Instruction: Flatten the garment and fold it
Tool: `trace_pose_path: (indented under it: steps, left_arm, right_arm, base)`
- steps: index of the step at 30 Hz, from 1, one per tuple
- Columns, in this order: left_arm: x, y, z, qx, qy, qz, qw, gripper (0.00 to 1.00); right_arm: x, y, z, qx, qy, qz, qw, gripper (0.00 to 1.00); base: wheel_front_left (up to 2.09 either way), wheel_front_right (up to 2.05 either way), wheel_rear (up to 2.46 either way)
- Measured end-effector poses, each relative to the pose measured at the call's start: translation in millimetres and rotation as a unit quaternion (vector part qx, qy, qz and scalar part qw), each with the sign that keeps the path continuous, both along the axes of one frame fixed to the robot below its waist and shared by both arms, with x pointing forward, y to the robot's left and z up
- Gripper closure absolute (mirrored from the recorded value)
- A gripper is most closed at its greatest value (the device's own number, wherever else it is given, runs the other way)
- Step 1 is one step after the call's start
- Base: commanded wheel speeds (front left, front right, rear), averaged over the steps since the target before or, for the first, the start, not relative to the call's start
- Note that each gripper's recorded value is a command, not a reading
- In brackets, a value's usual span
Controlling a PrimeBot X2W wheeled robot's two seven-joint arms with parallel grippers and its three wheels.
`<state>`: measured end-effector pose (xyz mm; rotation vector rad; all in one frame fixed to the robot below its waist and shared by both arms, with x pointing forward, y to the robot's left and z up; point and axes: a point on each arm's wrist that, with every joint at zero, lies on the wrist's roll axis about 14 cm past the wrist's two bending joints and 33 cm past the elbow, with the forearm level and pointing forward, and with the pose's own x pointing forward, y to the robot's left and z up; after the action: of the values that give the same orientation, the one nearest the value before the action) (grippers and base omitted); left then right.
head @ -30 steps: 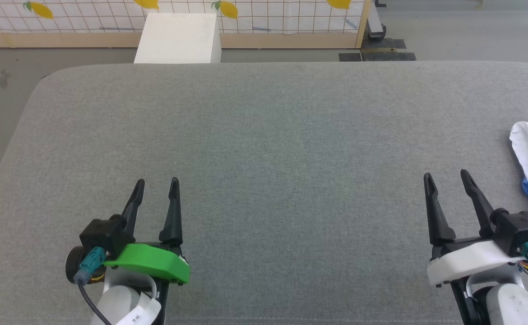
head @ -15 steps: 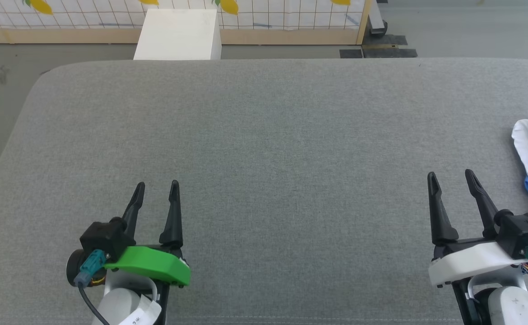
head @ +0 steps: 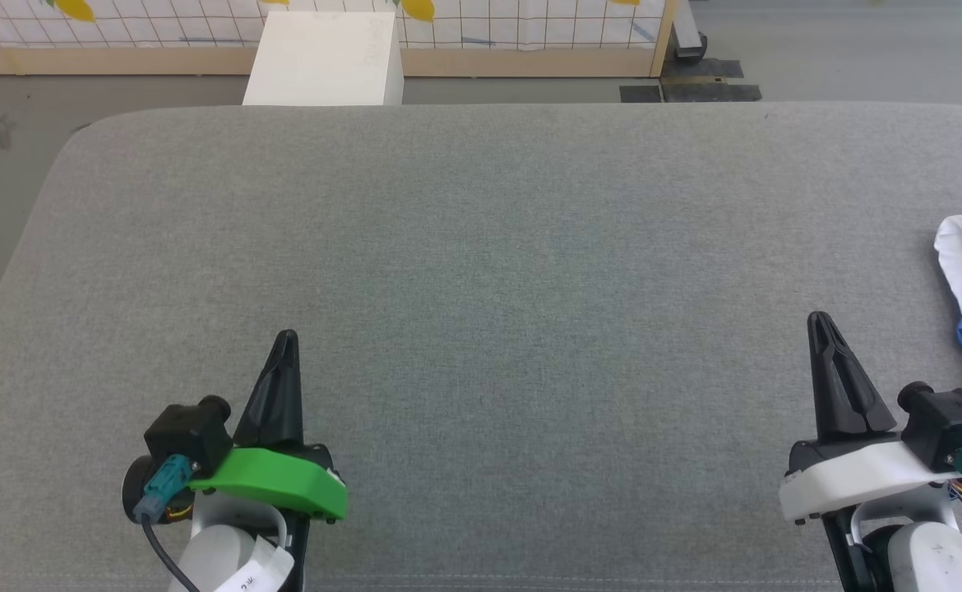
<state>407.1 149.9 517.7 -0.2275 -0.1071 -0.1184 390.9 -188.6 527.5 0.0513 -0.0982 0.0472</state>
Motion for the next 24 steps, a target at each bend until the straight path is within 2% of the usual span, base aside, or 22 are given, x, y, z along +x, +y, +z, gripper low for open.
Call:
trace_pose_path:
  steps: [24]
  left_arm:
    - [-2.0,1.1,6.5,0.02,0.0,0.002,1.0,1.0]
  right_arm:
    - [-0.8,4.1,2.2,-0.005,0.004,0.006,1.0,1.0]
  base:
    - [0.0,0.0,0.0]
